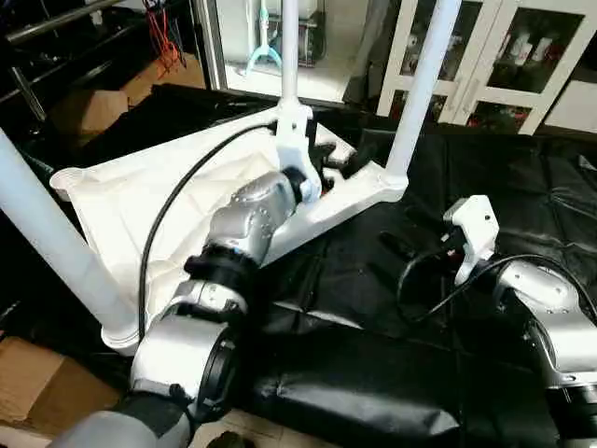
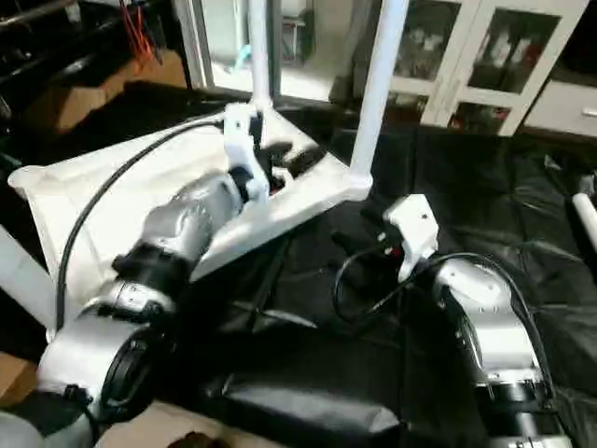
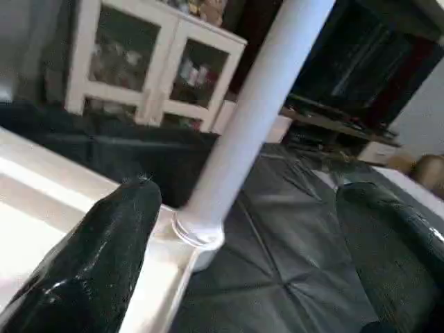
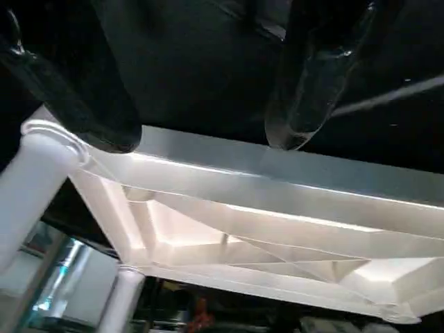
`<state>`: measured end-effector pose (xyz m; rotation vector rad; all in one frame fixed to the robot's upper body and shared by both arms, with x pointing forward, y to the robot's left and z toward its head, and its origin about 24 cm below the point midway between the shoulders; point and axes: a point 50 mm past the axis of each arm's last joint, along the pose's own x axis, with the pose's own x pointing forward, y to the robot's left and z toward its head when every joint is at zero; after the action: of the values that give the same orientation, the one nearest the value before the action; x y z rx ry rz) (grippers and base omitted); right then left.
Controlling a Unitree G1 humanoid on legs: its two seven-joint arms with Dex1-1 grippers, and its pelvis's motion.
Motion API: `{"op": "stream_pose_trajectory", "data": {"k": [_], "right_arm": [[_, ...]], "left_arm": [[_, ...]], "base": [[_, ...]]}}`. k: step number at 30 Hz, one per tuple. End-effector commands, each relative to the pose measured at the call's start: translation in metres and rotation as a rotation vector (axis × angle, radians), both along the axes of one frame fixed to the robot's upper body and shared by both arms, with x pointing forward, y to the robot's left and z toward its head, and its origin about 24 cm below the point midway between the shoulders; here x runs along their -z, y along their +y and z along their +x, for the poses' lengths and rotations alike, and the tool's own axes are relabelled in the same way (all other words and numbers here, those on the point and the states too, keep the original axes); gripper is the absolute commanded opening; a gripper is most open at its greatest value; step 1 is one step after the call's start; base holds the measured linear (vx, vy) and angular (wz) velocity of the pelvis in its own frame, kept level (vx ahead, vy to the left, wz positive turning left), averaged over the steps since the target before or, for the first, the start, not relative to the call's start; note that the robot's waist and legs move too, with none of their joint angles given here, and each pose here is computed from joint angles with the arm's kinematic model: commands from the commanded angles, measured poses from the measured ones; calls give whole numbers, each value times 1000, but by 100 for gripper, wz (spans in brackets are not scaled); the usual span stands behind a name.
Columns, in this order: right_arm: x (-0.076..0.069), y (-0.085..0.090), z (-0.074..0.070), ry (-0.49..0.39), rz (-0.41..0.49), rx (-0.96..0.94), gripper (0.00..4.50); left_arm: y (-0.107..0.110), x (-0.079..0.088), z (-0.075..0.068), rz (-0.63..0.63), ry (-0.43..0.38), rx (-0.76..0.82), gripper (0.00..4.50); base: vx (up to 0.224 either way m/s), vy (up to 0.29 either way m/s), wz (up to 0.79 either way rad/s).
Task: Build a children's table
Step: Rotate table base
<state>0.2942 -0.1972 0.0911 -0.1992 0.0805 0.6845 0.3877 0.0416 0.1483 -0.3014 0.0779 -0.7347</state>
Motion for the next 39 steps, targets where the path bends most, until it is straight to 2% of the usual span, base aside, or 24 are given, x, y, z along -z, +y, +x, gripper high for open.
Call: {"op": "stream_pose_trajectory", "data": {"k": [1, 2, 4, 6, 7, 9, 10, 11, 13, 17, 20, 21, 23, 27, 32, 33, 34, 35, 36, 38, 39], "right_arm": [[-8, -3, 1, -31, -12, 26, 324], [-8, -3, 1, -29, -12, 33, 324], [-7, -3, 0, -26, -8, 37, 324], [-6, -1, -1, -24, -4, 38, 324], [-4, 2, -2, -20, -3, 33, 324], [-2, 3, -2, -17, -3, 30, 324], [-1, 6, -3, -14, -4, 23, 324], [0, 9, -4, -11, -6, 13, 324], [2, 12, -4, -8, -13, 0, 324], [3, 15, -2, -10, -27, -21, 324], [3, 16, -1, -15, -33, -25, 324], [3, 15, -2, -20, -40, -25, 324], [2, 13, -3, -23, -46, -23, 324], [3, 9, -6, -25, -51, -8, 324], [3, 5, -7, -29, -57, 16, 324], [3, 4, -7, -30, -59, 23, 324], [4, 2, -7, -32, -62, 37, 324], [4, 2, -7, -32, -62, 37, 324], [4, 1, -7, -32, -66, 46, 324], [4, 1, -7, -33, -68, 52, 324], [4, 1, -7, -38, -77, 65, 324]], "left_arm": [[6, -5, -2, 110, -77, 8, 444], [18, 6, -5, 272, -118, -3, 444], [32, 19, -8, 428, -140, -27, 444], [48, 29, -11, 498, -135, -69, 444], [65, 33, -12, 531, -119, -139, 444], [76, 34, -13, 553, -107, -186, 444], [92, 36, -14, 589, -78, -256, 444], [108, 40, -16, 662, -59, -293, 444], [124, 45, -20, 773, -32, -309, 444], [131, 62, -26, 952, -8, -215, 444], [127, 70, -30, 986, 18, -146, 444], [119, 79, -37, 1015, 61, -55, 444], [114, 85, -40, 1051, 80, 10, 444], [103, 93, -39, 1038, 104, 62, 444], [72, 90, -32, 868, 133, 99, 444], [64, 87, -30, 824, 130, 99, 444], [47, 79, -25, 719, 110, 84, 444], [47, 79, -25, 719, 110, 84, 444], [30, 67, -19, 602, 79, 67, 444], [19, 57, -15, 525, 47, 47, 444], [9, 42, -10, 427, 2, 1, 444]], "base": [[0, 0, 0], [0, 0, 0], [0, 0, 0], [0, 0, 0], [0, 0, 0], [0, 0, 0], [0, 0, 0], [0, 0, 0], [0, 0, 0], [0, 0, 0], [0, 0, 0], [0, 0, 0], [0, 0, 0], [0, 0, 0], [0, 0, 0], [0, 0, 0], [0, 0, 0], [0, 0, 0], [0, 0, 0], [0, 0, 0], [0, 0, 0]]}}
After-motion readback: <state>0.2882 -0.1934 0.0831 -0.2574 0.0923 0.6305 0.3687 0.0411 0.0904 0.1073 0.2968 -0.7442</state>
